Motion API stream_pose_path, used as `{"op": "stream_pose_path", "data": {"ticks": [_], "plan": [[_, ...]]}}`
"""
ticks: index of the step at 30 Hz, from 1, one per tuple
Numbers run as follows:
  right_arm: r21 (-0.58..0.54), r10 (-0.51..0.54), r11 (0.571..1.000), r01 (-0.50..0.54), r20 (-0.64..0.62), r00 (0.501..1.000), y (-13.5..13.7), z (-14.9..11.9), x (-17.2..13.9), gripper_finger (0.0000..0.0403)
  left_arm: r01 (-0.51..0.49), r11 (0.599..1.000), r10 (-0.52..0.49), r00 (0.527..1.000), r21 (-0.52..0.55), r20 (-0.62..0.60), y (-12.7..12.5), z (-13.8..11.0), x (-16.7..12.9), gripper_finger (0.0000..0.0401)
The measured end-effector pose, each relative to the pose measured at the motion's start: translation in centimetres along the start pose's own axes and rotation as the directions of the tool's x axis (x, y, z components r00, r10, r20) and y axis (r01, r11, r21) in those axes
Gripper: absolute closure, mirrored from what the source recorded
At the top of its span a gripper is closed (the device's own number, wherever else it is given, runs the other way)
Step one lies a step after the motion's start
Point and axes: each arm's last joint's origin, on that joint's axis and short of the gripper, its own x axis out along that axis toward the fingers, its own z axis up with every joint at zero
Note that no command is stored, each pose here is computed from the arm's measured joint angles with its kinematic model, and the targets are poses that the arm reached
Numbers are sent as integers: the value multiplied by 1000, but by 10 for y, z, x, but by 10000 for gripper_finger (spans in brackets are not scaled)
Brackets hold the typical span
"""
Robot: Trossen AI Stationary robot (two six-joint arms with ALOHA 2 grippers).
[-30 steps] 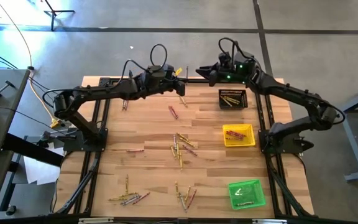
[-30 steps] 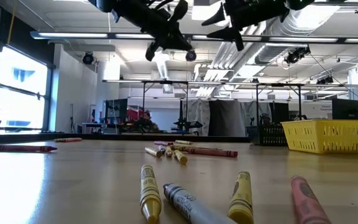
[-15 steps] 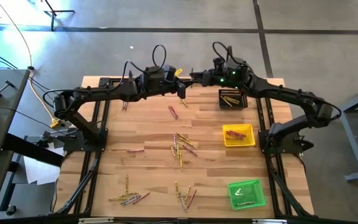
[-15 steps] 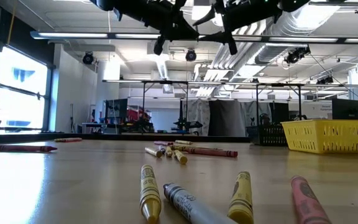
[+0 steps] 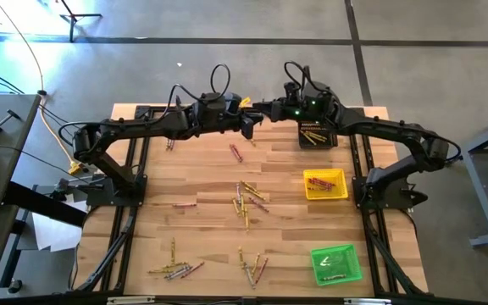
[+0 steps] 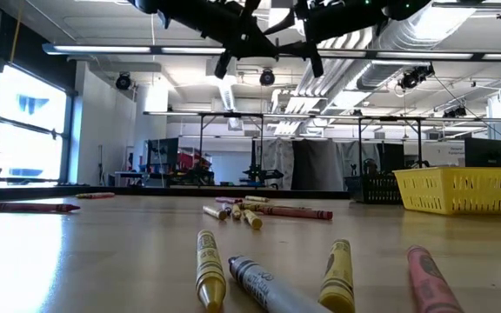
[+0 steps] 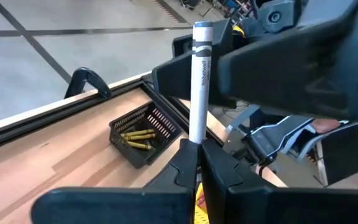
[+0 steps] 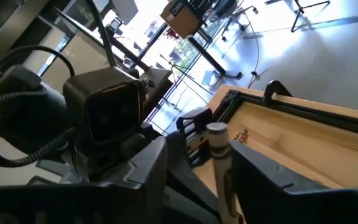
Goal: Sort crayons
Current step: Put the gray crayon into the green bin
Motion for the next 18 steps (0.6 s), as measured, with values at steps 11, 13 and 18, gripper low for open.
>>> {"op": "stream_pose_path", "data": {"ticks": [11,13,18], "plan": [[-3,-18,1000,18,-25,1000,-5,0,-1,388,32,999,-32,999,23,9,-2,2,-1,397],[4,-17,1000,17,-36,999,-7,1,-1,384,56,997,-56,998,47,-3,-2,2,-1,390],[-22,-60,998,58,-87,994,-22,9,-8,391,89,992,-86,996,94,-33,-1,2,0,361]]}}
